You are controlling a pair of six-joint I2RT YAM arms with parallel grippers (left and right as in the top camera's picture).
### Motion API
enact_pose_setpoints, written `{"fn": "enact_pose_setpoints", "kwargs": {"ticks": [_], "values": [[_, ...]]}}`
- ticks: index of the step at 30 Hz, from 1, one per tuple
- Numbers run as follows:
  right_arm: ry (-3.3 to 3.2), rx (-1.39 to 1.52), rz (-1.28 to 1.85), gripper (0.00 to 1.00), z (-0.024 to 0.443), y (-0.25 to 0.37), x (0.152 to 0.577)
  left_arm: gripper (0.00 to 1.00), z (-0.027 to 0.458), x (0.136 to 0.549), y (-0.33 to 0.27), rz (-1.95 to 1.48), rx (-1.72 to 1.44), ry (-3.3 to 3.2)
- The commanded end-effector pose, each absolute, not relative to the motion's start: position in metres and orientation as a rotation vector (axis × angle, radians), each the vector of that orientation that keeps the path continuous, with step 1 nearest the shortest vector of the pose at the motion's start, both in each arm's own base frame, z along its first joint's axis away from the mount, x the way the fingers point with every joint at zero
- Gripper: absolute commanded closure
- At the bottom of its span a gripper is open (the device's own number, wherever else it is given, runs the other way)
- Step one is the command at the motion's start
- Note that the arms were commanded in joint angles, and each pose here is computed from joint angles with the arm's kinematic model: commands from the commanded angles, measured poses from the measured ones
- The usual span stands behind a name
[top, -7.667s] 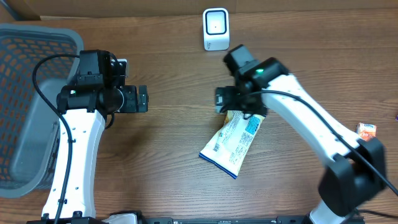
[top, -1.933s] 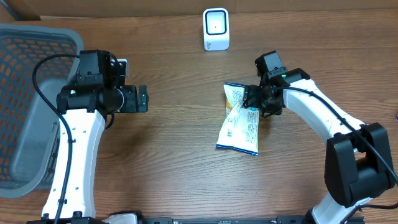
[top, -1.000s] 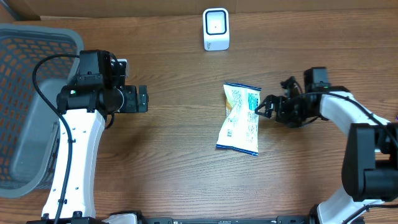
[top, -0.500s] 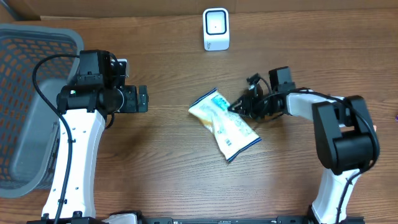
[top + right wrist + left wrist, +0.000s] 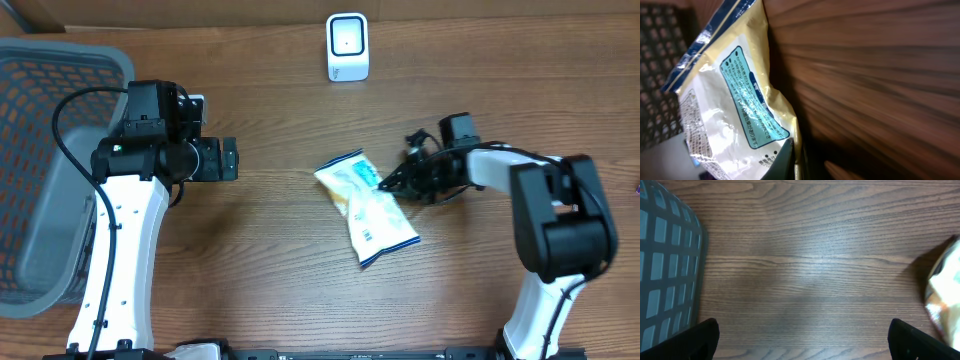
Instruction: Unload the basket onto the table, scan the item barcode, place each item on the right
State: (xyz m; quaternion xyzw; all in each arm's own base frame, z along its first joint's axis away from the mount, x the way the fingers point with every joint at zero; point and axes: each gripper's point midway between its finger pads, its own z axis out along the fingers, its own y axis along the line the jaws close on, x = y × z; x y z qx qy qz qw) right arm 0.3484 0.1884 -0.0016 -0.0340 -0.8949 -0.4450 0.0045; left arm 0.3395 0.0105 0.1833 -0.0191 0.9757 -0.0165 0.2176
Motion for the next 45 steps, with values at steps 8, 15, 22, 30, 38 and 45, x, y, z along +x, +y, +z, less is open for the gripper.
{"fn": "enact_pose_setpoints", "kwargs": {"ticks": [8, 15, 22, 30, 38, 45], "values": [[-3.436, -0.81, -0.465, 0.96, 0.083, 0.05, 0.385, 0.0, 0.187, 0.34, 0.013, -0.039, -0.071, 2.689], [-3.365, -1.057, -0.091, 0.96, 0.085, 0.04, 0.348, 0.0, 0.187, 0.34, 0.013, -0.039, -0.071, 2.689], [-3.349, -1.005, -0.102, 0.87, 0.064, 0.066, 0.331, 0.0, 0.187, 0.34, 0.013, -0.039, -0.071, 2.689], [-3.279, -1.067, -0.121, 0.0, 0.055, 0.06, 0.321, 0.0, 0.187, 0.34, 0.013, -0.039, -0.071, 2.689], [-3.353, -0.743, -0.372, 0.0, 0.056, 0.09, 0.335, 0.0, 0.187, 0.34, 0.013, -0.038, -0.071, 2.689], [-3.349, -0.676, -0.35, 0.0, 0.037, 0.092, 0.341, 0.0, 0.187, 0.34, 0.013, -0.039, -0.071, 2.689]]}}
